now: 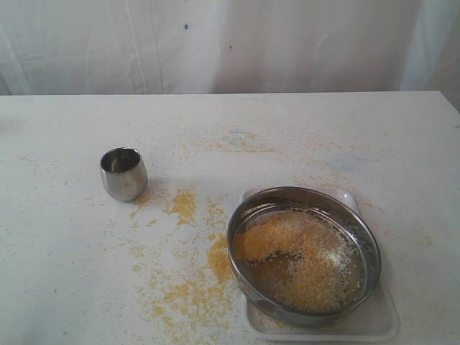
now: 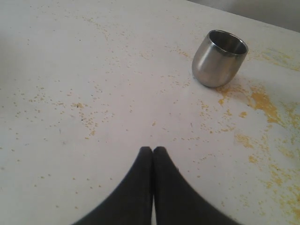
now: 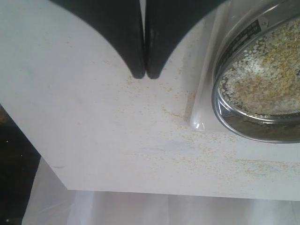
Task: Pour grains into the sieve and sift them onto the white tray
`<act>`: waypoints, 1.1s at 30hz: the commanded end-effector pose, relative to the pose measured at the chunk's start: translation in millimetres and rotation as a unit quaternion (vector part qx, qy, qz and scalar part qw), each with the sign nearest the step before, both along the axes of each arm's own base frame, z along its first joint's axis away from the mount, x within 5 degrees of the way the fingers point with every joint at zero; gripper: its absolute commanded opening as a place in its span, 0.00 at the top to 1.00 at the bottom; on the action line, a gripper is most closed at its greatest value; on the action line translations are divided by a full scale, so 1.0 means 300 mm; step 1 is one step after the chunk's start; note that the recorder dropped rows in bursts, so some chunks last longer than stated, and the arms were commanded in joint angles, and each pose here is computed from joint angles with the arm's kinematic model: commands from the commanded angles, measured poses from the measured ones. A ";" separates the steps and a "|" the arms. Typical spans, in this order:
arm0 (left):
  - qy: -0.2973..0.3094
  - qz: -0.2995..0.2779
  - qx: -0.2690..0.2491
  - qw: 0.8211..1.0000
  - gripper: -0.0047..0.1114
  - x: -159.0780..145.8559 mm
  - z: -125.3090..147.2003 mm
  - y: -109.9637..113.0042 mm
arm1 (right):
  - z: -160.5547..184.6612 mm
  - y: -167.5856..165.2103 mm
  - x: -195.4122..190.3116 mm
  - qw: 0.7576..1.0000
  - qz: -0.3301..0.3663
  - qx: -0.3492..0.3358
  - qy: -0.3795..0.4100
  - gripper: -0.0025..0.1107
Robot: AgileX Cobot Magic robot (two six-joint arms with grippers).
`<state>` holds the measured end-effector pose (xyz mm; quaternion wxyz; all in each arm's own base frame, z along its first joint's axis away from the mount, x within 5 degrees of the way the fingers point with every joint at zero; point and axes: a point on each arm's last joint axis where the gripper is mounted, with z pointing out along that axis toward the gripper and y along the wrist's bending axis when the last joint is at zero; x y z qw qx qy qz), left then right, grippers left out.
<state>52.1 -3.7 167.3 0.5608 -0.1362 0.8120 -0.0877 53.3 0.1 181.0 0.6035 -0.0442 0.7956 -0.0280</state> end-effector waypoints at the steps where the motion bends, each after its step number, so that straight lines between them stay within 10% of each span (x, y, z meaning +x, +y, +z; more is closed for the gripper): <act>1: 0.001 0.001 -0.004 1.000 0.96 -0.001 -0.004 0.000 | 0.004 -0.015 0.000 0.987 0.018 -0.157 -0.005 0.98; 6: 0.001 0.001 -0.004 1.000 0.96 -0.001 -0.004 0.000 | 0.052 -0.022 0.008 0.924 0.037 -0.374 -0.072 0.98; 12: 0.001 0.001 -0.004 1.000 0.96 -0.001 -0.004 0.000 | 0.212 0.038 -0.022 0.920 0.050 -0.149 -0.360 0.98; 20: 0.001 0.001 -0.004 1.000 0.96 -0.001 -0.004 0.000 | 0.470 -0.011 -0.263 0.663 0.049 0.108 -0.739 0.98; 23: 0.001 0.001 -0.004 1.000 0.96 -0.001 -0.004 0.000 | 0.557 -0.053 -0.320 0.618 0.017 0.171 -0.767 0.98; 25: 0.001 0.001 -0.004 1.000 0.96 -0.001 -0.004 0.000 | 0.605 -0.059 -0.330 0.631 0.014 0.187 -0.753 0.98; 29: 0.001 0.001 -0.004 1.000 0.96 -0.001 -0.004 0.000 | 0.634 -0.026 -0.236 0.818 -0.022 0.051 -0.572 0.98; 33: 0.001 0.001 -0.004 1.000 0.96 -0.001 -0.004 0.000 | 0.499 0.006 -0.063 0.952 0.012 -0.080 -0.296 0.98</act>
